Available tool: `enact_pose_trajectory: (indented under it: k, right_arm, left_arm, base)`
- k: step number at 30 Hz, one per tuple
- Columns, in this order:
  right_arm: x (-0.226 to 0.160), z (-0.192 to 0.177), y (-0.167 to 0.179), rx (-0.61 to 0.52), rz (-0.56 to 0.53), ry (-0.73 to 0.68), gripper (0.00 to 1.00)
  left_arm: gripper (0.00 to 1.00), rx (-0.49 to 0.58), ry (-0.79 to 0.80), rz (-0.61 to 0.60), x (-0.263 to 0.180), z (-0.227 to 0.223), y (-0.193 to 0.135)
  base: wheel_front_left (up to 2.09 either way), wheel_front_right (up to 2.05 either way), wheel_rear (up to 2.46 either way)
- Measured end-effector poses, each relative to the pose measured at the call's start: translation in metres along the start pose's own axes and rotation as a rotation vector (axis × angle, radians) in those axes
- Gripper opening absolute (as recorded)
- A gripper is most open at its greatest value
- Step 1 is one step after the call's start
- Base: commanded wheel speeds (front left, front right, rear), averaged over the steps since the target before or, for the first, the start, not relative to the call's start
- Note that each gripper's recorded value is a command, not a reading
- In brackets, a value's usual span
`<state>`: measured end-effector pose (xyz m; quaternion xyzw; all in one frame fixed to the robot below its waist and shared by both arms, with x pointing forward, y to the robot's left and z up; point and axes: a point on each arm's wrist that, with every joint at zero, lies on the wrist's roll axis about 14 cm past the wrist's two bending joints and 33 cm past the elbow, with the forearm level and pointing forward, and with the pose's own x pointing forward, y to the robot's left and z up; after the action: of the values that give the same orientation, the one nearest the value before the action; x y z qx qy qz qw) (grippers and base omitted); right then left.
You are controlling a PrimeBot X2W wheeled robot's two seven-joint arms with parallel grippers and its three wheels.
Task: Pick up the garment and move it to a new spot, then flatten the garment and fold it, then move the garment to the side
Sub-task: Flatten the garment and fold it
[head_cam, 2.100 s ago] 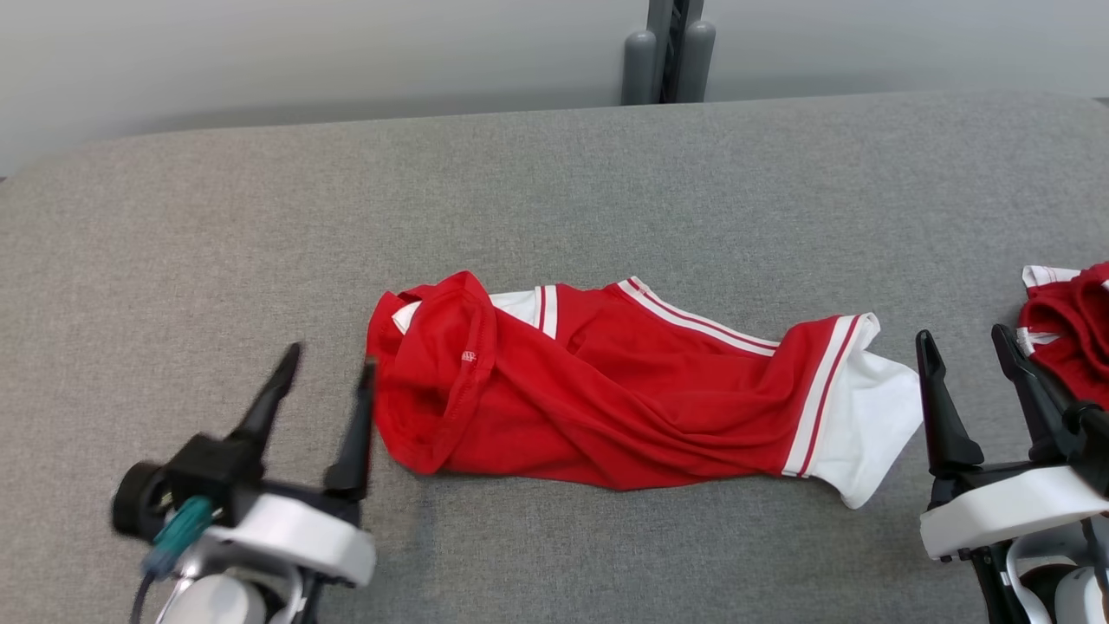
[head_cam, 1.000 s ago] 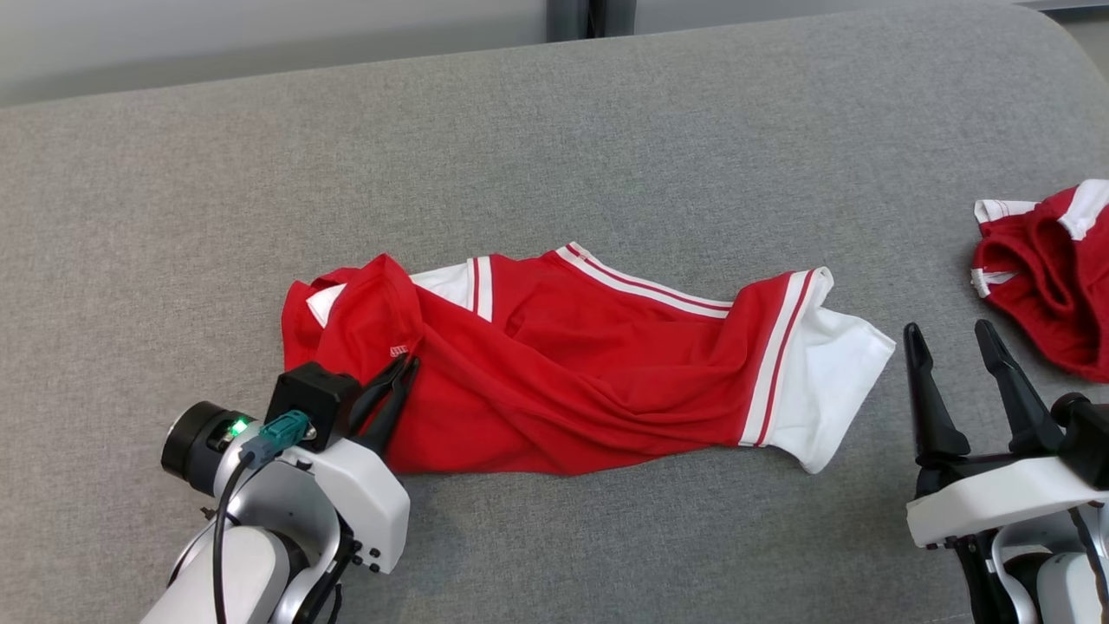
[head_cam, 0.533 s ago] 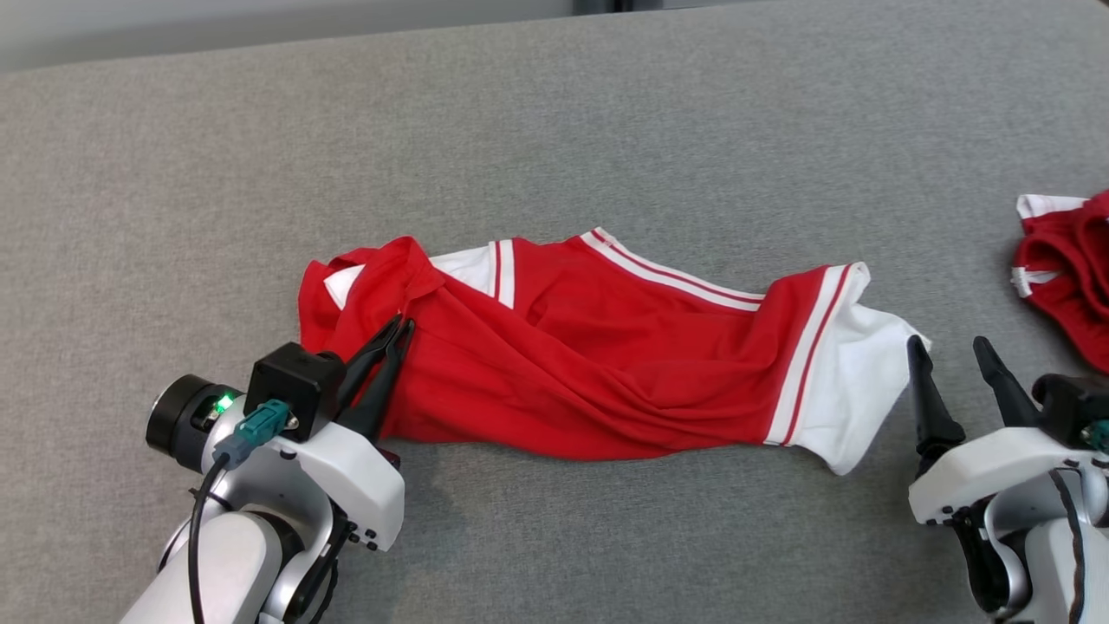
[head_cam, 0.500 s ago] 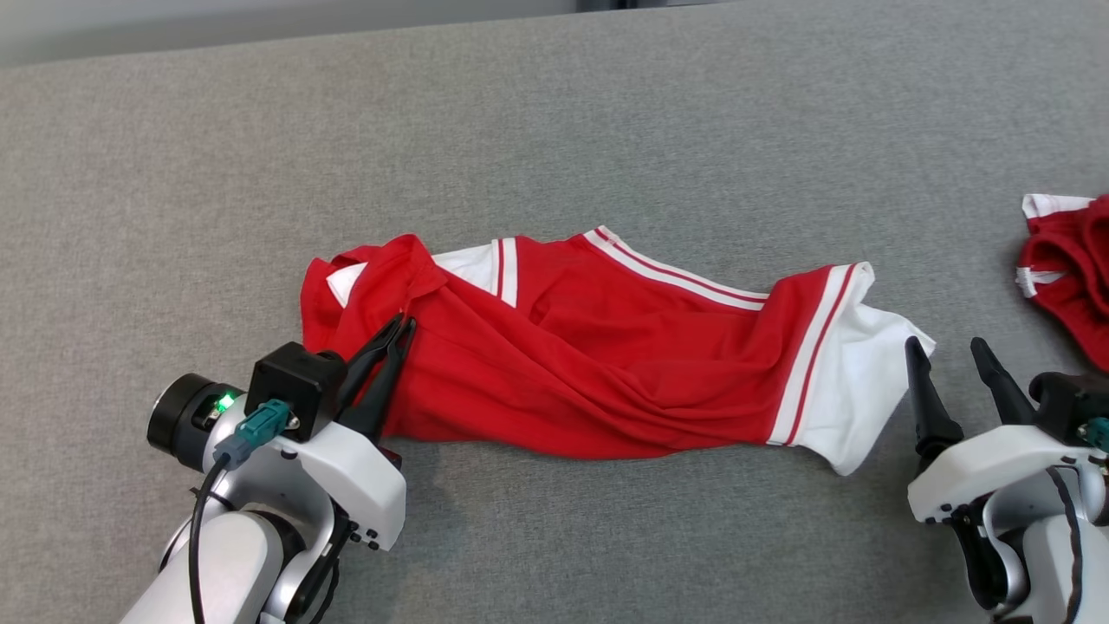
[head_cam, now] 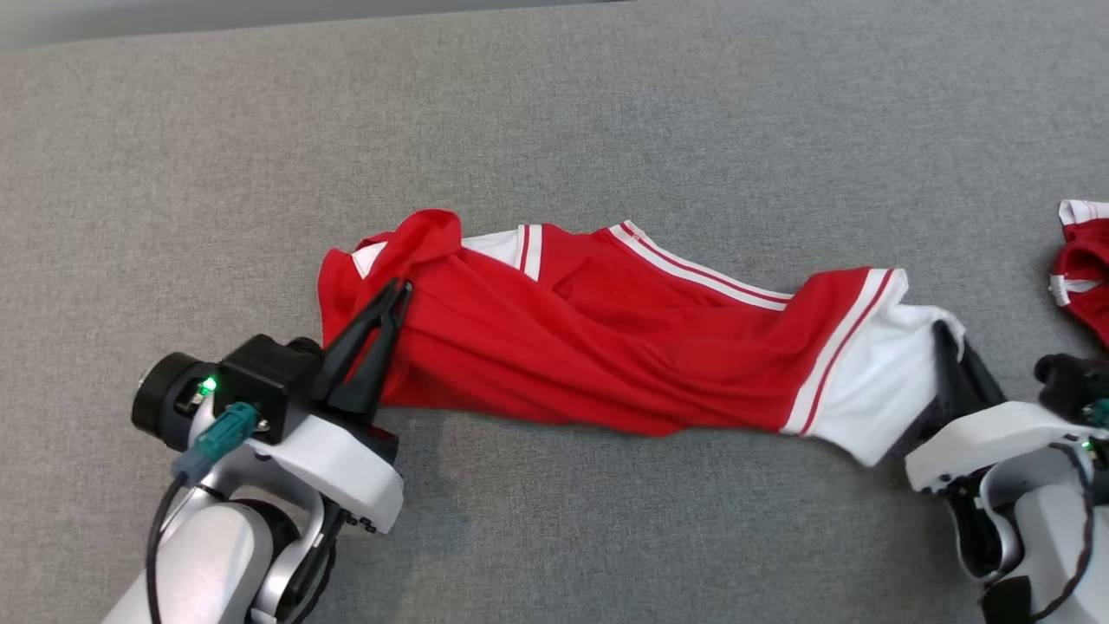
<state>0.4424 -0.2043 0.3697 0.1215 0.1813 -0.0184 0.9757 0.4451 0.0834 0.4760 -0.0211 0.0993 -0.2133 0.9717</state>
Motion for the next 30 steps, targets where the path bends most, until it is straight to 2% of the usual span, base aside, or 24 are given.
enact_pose_trajectory:
  k: [3, 10, 16, 22, 26, 30]
  right_arm:
    - [-0.001, 0.025, -0.005, 0.004, -0.003, -0.090, 0.00]
    - [-0.016, 0.126, -0.006, -0.036, 0.016, -0.403, 0.00]
    - [-0.050, 0.210, 0.009, -0.101, 0.051, -0.641, 0.00]
    - [-0.104, 0.293, 0.035, -0.191, 0.085, -0.880, 0.00]
    - [-0.134, 0.325, 0.046, -0.228, 0.096, -0.980, 0.00]
    - [-0.155, 0.341, 0.053, -0.245, 0.107, -1.031, 0.00]
  left_arm:
    - [0.00, 0.002, -0.051, 0.010, -0.002, 0.015, 0.002]
    - [0.00, 0.029, -0.171, 0.031, -0.012, 0.059, 0.009]
    - [0.00, 0.038, -0.295, 0.044, -0.027, 0.105, 0.012]
    - [0.00, 0.116, -0.474, 0.074, -0.052, 0.173, 0.019]
    - [0.00, 0.169, -0.576, 0.088, -0.070, 0.209, 0.019]
    - [0.00, 0.199, -0.646, 0.091, -0.086, 0.233, 0.012]
  base:
    - [0.00, 0.00, 0.00]
    - [0.00, 0.00, 0.00]
    - [0.00, 0.00, 0.00]
    - [0.00, 0.00, 0.00]
    - [0.00, 0.00, 0.00]
    - [0.00, 0.00, 0.00]
